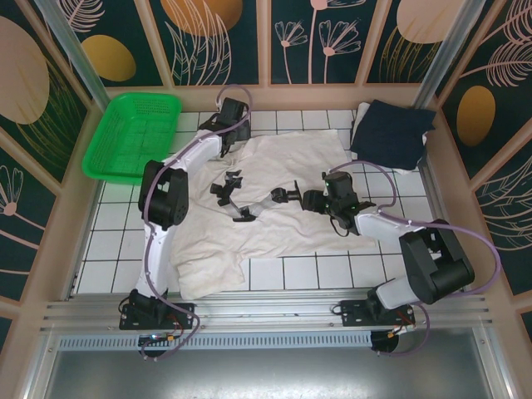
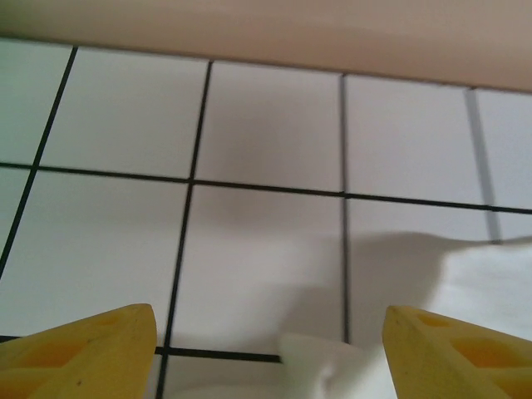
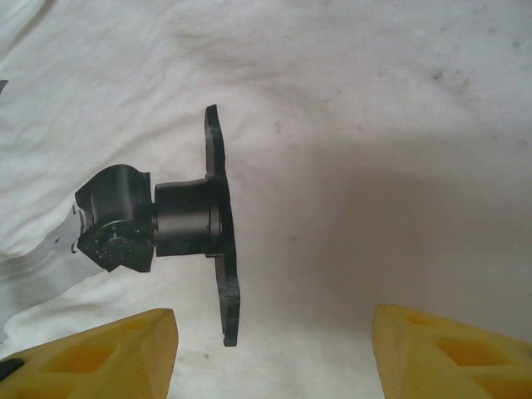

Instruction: Fold and stack the t-shirts

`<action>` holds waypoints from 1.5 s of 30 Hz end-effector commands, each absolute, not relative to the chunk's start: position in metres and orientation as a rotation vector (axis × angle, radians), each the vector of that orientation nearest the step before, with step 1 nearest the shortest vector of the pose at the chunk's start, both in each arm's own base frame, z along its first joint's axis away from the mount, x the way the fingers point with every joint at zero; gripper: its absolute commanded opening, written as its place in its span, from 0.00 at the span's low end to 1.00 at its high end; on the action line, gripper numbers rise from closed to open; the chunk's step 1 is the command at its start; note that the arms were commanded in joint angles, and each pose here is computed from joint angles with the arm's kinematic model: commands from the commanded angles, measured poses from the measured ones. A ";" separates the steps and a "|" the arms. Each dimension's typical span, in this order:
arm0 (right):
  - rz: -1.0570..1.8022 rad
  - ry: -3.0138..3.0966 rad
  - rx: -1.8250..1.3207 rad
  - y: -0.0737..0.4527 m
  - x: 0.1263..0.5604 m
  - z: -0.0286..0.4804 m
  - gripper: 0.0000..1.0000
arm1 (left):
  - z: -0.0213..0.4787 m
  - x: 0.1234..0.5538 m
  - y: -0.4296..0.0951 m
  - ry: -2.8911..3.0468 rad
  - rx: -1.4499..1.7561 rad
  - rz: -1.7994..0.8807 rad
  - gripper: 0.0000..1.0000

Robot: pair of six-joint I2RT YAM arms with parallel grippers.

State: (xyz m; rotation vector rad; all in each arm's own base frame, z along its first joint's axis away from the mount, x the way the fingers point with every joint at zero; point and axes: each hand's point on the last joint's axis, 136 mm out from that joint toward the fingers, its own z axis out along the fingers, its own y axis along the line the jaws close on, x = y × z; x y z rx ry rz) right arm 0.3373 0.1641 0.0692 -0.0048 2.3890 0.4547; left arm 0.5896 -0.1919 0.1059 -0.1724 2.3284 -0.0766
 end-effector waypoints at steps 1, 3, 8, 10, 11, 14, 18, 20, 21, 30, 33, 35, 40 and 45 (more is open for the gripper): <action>0.465 2.349 0.010 0.161 0.340 0.083 0.63 | 0.062 0.578 -0.178 2.459 -0.153 -0.003 0.71; 0.459 2.342 0.011 0.160 0.339 0.084 0.64 | 0.059 0.579 -0.187 2.475 -0.130 -0.063 0.58; 0.436 2.352 0.014 0.154 0.339 0.082 0.64 | 0.090 0.576 -0.202 2.440 -0.078 -0.187 0.08; 0.427 2.357 0.019 0.151 0.338 0.081 0.64 | 0.112 0.567 -0.202 2.399 -0.059 -0.227 0.02; 0.422 2.356 0.024 0.149 0.339 0.080 0.64 | 0.123 0.561 -0.204 2.373 -0.039 -0.259 0.00; 0.421 2.349 0.038 0.144 0.340 0.080 0.64 | 0.144 0.535 -0.207 2.321 0.002 -0.341 0.00; 0.433 2.349 0.046 0.143 0.342 0.079 0.64 | 0.141 0.489 -0.206 2.322 0.027 -0.304 0.00; 0.440 2.346 0.043 0.144 0.342 0.078 0.65 | 0.126 0.463 -0.214 2.351 0.050 -0.333 0.00; 0.440 2.349 0.043 0.144 0.343 0.076 0.65 | 0.120 0.454 -0.216 2.366 0.057 -0.350 0.00; 0.488 2.395 0.043 0.154 0.351 0.064 0.65 | 0.108 0.439 -0.205 2.369 -0.005 -0.326 0.58; 0.500 2.400 0.042 0.156 0.349 0.064 0.65 | 0.099 0.463 -0.190 2.402 -0.085 -0.140 0.63; 0.502 2.396 0.046 0.155 0.348 0.065 0.65 | 0.090 0.478 -0.190 2.428 -0.102 -0.071 0.63; 0.500 2.397 0.048 0.153 0.343 0.065 0.65 | 0.058 0.497 -0.191 2.488 -0.110 0.018 0.58; 0.466 2.395 0.048 0.148 0.341 0.066 0.65 | 0.050 0.495 -0.183 2.510 -0.152 0.027 0.60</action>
